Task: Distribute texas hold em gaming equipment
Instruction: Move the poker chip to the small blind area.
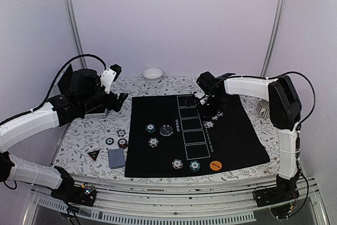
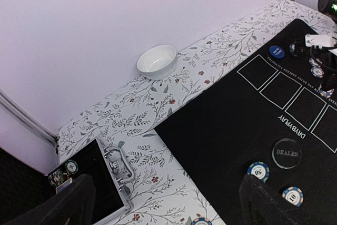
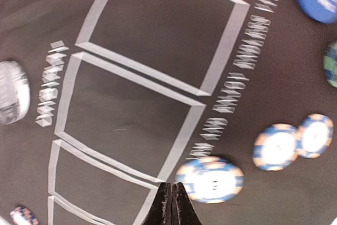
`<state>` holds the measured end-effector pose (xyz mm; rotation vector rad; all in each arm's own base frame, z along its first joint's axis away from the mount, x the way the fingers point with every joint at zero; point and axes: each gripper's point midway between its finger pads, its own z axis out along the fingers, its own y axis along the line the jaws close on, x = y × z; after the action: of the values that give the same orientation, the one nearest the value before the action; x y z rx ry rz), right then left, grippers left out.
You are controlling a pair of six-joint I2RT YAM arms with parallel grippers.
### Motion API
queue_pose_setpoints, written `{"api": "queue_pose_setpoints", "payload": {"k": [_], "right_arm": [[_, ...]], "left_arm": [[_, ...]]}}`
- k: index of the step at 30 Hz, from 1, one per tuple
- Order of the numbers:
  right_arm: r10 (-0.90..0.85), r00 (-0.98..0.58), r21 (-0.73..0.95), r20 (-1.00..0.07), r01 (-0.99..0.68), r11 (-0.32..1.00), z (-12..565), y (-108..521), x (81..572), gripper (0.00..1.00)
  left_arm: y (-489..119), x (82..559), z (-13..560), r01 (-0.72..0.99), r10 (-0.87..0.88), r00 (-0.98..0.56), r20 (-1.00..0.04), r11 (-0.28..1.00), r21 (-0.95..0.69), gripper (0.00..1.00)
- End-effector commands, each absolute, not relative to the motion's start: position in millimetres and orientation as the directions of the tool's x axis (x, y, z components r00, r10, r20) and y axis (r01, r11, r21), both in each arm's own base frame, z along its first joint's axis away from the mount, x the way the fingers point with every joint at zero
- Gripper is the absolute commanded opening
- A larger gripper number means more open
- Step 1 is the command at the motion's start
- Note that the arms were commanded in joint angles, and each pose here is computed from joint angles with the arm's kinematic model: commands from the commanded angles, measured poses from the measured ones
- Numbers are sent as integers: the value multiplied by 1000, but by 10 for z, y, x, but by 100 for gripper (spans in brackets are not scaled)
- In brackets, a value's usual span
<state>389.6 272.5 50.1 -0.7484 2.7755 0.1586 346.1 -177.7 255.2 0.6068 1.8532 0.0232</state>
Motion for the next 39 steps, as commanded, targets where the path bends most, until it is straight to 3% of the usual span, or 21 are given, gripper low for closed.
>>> {"api": "queue_pose_setpoints", "payload": {"k": [1, 14, 28, 34, 39], "right_arm": [[-495, -829, 96, -261, -533, 841, 380, 2841, 3746, 3], [-425, -890, -50, -167, -423, 905, 136, 2262, 3814, 3], [-347, -917, -169, -197, -317, 933, 243, 1725, 4202, 3], [-345, -905, -117, -249, -325, 938, 516, 1853, 4237, 3], [-398, -850, 111, -344, -457, 882, 762, 2462, 4034, 3]], "left_arm": [[-1742, 3456, 2615, 385, 404, -216, -889, 872, 302, 98], [-1734, 3452, 2617, 383, 407, -214, -888, 871, 307, 98], [-1732, 3459, 2592, 383, 409, -219, -886, 871, 307, 98], [-1735, 3475, 2552, 384, 414, -226, -882, 870, 310, 98], [-1745, 3503, 2489, 387, 426, -243, -872, 866, 316, 98]]}}
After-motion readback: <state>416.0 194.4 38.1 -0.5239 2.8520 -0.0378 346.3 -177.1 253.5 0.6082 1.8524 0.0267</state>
